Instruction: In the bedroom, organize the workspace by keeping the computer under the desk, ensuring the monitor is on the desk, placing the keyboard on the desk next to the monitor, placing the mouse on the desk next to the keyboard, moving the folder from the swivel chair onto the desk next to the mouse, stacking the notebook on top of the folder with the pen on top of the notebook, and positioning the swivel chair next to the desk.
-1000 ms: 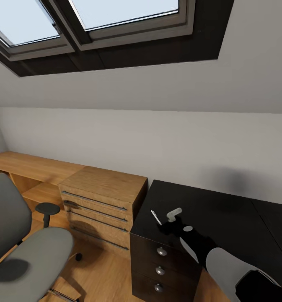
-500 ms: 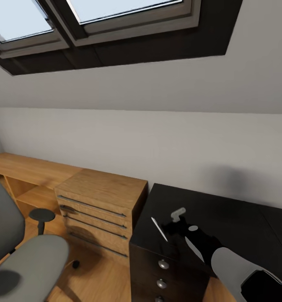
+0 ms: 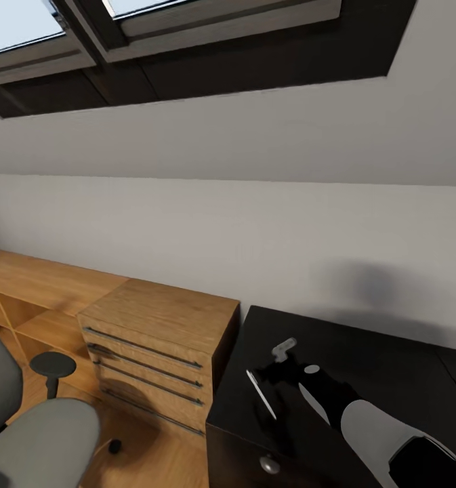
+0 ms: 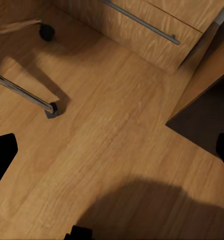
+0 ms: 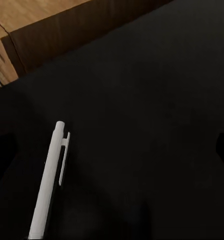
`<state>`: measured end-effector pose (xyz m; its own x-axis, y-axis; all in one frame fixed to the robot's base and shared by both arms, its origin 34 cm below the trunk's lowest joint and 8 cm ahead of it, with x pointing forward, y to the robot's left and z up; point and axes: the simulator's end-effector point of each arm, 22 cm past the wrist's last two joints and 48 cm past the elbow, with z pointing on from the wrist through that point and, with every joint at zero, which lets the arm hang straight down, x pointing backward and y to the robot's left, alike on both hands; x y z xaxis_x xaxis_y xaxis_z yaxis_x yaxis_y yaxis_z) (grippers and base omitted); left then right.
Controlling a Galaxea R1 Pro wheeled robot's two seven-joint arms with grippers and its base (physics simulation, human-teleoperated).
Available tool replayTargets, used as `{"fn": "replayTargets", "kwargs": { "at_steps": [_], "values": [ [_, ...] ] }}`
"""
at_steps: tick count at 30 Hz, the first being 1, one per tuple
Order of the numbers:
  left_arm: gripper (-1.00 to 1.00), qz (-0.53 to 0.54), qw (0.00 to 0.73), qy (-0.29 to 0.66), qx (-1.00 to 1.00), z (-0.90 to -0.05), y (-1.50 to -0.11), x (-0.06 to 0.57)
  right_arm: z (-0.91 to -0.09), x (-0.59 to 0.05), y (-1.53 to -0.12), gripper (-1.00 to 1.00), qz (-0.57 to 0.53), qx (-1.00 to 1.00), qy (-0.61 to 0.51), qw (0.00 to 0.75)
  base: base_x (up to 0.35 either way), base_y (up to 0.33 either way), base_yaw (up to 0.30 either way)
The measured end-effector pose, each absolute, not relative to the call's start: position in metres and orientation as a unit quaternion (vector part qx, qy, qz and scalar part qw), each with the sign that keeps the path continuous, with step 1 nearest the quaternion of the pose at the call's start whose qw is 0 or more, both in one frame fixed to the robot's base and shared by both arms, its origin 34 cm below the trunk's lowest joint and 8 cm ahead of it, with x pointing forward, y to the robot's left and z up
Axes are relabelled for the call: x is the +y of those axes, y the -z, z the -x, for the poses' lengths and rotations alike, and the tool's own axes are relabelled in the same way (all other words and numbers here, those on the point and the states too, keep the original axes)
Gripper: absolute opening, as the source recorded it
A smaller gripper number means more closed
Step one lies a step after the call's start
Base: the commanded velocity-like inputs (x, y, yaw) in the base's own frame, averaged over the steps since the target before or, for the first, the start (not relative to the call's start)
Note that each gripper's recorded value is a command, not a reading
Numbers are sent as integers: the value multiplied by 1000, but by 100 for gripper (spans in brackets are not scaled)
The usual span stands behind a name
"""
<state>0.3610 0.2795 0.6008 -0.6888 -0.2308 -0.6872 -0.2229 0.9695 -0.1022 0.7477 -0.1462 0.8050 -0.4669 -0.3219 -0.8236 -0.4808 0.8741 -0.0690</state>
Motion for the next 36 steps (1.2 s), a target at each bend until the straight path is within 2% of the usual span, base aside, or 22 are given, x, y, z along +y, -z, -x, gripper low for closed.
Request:
{"fn": "replayTargets", "kwargs": {
  "at_steps": [4, 19, 36],
  "values": [
    [100, 125, 388, 2, 913, -371, -610, 285, -729, -132, -792, 100, 246, 867, -126, 414, 18, 0, 0],
    [100, 127, 404, -2, 906, -384, -621, 290, -710, -98, -773, 100, 208, 906, -125, 347, 2, 0, 0],
    [100, 129, 405, -2, 905, -385, -608, 289, -708, -107, -754, 100, 189, 918, -112, 331, 0, 0, 0]
  ]
}}
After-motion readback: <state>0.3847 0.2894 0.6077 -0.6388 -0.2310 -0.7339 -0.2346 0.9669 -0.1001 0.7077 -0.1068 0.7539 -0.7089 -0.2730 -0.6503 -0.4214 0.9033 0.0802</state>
